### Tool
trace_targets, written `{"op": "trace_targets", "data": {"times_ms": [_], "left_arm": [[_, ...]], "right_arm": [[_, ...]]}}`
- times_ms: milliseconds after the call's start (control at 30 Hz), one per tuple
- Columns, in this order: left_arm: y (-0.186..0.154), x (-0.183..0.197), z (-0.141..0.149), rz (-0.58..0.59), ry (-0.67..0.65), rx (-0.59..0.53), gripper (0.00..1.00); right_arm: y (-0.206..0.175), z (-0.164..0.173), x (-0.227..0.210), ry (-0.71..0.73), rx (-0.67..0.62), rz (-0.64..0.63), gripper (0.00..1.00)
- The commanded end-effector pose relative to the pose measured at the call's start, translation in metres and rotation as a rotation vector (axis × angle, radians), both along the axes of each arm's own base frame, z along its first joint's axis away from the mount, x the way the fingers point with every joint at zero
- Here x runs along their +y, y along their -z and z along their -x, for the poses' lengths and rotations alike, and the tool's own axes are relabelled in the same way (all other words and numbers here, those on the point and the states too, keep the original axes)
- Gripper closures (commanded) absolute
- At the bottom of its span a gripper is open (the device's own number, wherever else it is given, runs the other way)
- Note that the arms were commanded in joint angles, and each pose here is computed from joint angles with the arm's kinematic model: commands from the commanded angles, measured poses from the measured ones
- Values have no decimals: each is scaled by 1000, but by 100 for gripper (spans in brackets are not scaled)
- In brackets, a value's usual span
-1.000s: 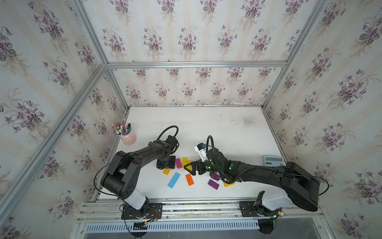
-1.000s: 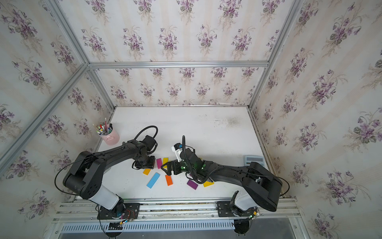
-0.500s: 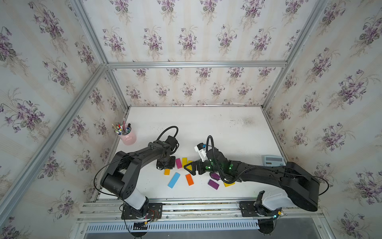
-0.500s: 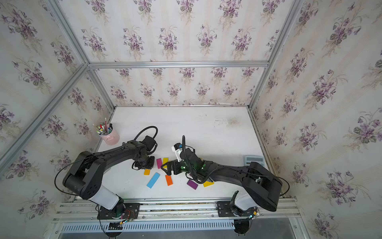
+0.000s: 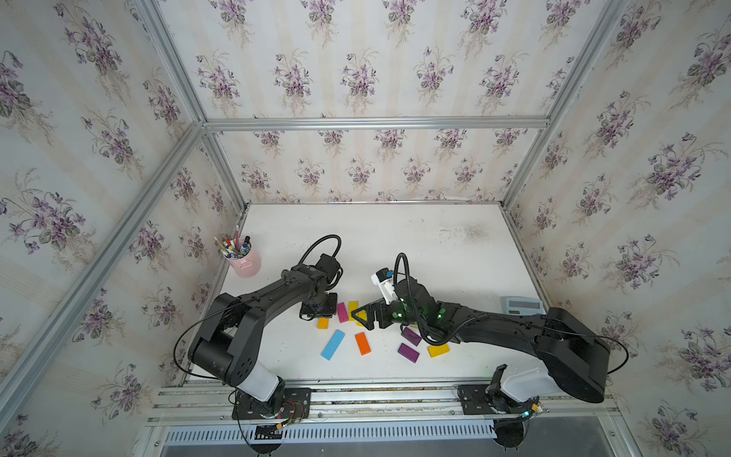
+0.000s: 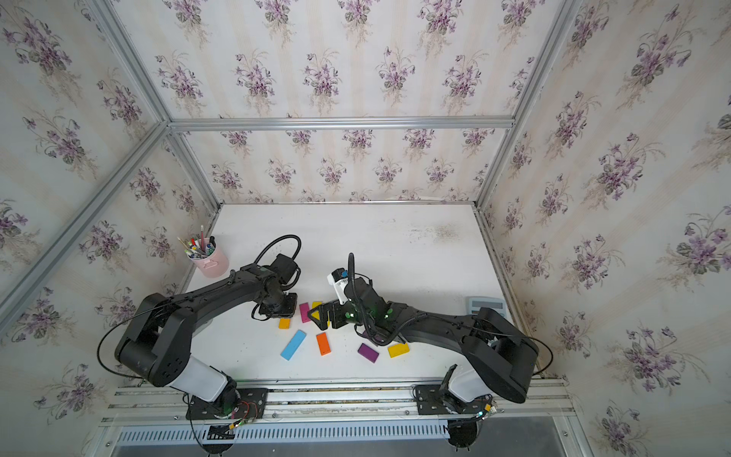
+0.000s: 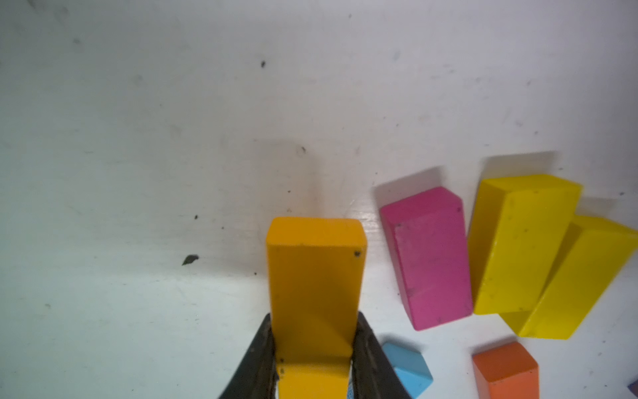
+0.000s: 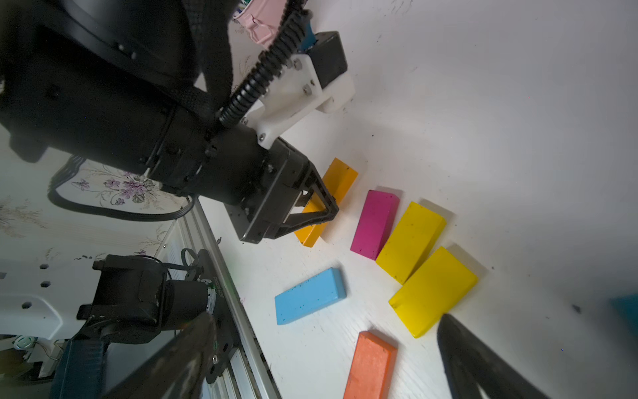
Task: Assemble the letter t with building blocks
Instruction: Pick up the building block from the center of the board, then place the building block at the center of the board.
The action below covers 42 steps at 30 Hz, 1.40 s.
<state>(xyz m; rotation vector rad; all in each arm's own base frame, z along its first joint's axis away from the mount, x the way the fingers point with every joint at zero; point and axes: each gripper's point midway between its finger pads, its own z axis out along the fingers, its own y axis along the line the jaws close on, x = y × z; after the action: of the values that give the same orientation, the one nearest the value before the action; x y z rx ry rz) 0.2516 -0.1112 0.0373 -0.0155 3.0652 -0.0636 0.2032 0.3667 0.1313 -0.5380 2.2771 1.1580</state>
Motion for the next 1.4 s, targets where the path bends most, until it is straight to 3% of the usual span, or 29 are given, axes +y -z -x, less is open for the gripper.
{"op": "trace_targets", "data": {"times_ms": [0,333,767,1367], "left_arm": [[-9,5,-7,-15,2,-8,73],[-28,10,-77,-24,-12,-49,73],[-17,6,-146,-60,-15,-33,72],[13,-11,-134,-24,-49,23,68]], "right_arm": [[-7,-8,-2,-22,-26,-3,0],[-22,-62,-3,-36,-84,-2,0],[-17,-105,18,-64,-103,-12,0],[7,-97,8,-52,-56,-8,0]]}}
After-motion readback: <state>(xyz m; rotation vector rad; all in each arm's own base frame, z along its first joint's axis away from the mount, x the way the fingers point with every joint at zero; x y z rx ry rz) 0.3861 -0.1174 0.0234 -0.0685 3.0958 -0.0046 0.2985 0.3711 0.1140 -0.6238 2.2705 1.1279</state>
